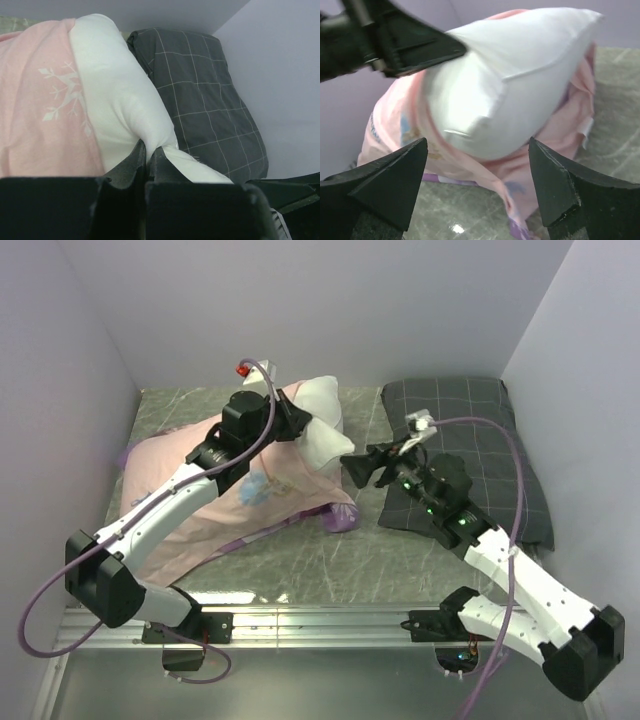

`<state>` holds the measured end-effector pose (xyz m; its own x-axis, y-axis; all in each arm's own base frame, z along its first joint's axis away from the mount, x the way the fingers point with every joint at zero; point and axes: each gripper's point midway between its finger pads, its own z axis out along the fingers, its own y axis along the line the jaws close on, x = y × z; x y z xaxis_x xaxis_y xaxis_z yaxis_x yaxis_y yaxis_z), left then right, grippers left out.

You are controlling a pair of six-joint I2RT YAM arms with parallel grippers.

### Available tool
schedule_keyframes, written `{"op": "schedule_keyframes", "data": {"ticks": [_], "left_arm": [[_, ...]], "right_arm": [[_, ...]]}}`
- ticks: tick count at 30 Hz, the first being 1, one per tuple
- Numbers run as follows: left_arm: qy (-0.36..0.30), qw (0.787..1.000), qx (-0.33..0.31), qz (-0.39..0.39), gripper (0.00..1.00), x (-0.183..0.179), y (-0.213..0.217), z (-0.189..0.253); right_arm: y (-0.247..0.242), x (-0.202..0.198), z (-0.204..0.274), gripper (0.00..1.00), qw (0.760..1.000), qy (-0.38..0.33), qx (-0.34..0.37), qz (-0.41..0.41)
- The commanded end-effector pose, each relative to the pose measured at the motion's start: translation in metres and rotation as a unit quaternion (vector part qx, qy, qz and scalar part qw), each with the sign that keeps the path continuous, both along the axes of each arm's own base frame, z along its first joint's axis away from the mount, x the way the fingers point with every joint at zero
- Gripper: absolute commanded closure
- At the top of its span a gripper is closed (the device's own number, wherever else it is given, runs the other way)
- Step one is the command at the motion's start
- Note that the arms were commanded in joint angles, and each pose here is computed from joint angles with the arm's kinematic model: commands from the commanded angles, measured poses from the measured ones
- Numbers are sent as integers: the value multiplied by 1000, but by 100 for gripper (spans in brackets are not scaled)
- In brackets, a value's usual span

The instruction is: Remove the pillowcase from the pillow

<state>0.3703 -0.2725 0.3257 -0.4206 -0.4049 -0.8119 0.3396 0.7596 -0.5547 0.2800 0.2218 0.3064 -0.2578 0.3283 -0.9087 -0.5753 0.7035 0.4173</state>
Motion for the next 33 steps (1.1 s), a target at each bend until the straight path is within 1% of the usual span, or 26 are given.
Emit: {"op": "schedule_keyframes", "data": {"ticks": [1, 3, 6, 9, 11, 12, 13, 15, 16, 17, 18, 19, 20, 21, 22, 23, 24, 26, 27, 28, 29, 30, 31, 33], "left_arm": [[-98, 990, -95, -43, 100, -6, -20, 93], [-96, 990, -95, -51, 100, -7, -24, 92], [-98, 989, -95, -63, 100, -13, -28, 95], [-98, 988, -92, -73, 99, -20, -31, 95], [-97, 988, -92, -75, 100, -22, -32, 93], [-99, 988, -94, -78, 99, -24, -31, 95], [-99, 988, -93, -75, 100, -24, -30, 94], [-100, 988, -89, -78, 100, -25, -30, 94], [-100, 988, -86, -79, 98, -25, -31, 93], [-97, 989, -78, -77, 93, -25, -29, 94], [-93, 990, -73, -72, 86, -24, -28, 92], [-93, 991, -70, -66, 65, -24, -25, 95], [-90, 993, -62, -51, 54, -22, -19, 96], [-76, 995, -48, -32, 40, -23, -10, 92], [-69, 997, -38, -17, 35, -24, -3, 90], [-67, 997, -27, 20, 32, -22, 10, 90], [-51, 998, -11, 39, 27, -31, 24, 84], [-32, 996, 6, 85, 25, -36, 47, 76], [-27, 991, 15, 130, 25, -40, 70, 75], [-3, 988, 43, 152, 25, -47, 85, 59], [8, 985, 51, 167, 26, -55, 97, 52], [19, 978, 66, 199, 26, -58, 113, 44], [53, 971, 89, 216, 27, -67, 125, 23], [69, 961, 106, 244, 27, -79, 145, 15]], "right_arm": [[17, 12, 17, 11, 997, -50, -55, -6], [30, 26, 10, 10, 997, -33, -75, -5], [34, 50, -5, 10, 994, -7, -108, -35], [47, 62, -8, 11, 993, 0, -110, -29], [53, 66, -9, 17, 994, 8, -107, -23], [56, 70, -10, 23, 994, 18, -101, -23], [58, 71, -11, 49, 995, 22, -99, -23], [60, 71, -13, 85, 994, 36, -96, -23], [58, 72, -12, 100, 994, 39, -94, -27], [57, 71, -13, 100, 994, 44, -96, -30], [53, 71, -7, 100, 994, 44, -88, -39], [49, 72, -6, 100, 994, 46, -87, -52], [45, 72, -6, 100, 993, 51, -89, -60], [43, 71, -1, 100, 993, 50, -84, -65], [40, 70, 1, 100, 993, 50, -83, -70], [40, 70, 2, 100, 993, 50, -81, -72], [39, 69, -1, 100, 992, 58, -85, -73], [38, 68, -2, 100, 991, 63, -88, -73], [38, 68, -3, 100, 991, 64, -88, -73], [37, 68, -2, 100, 991, 65, -87, -76], [35, 67, 2, 100, 991, 65, -85, -80], [34, 69, 4, 100, 990, 66, -86, -86], [31, 68, 2, 100, 989, 75, -94, -90], [30, 73, 17, 100, 988, 71, -96, -100]]}}
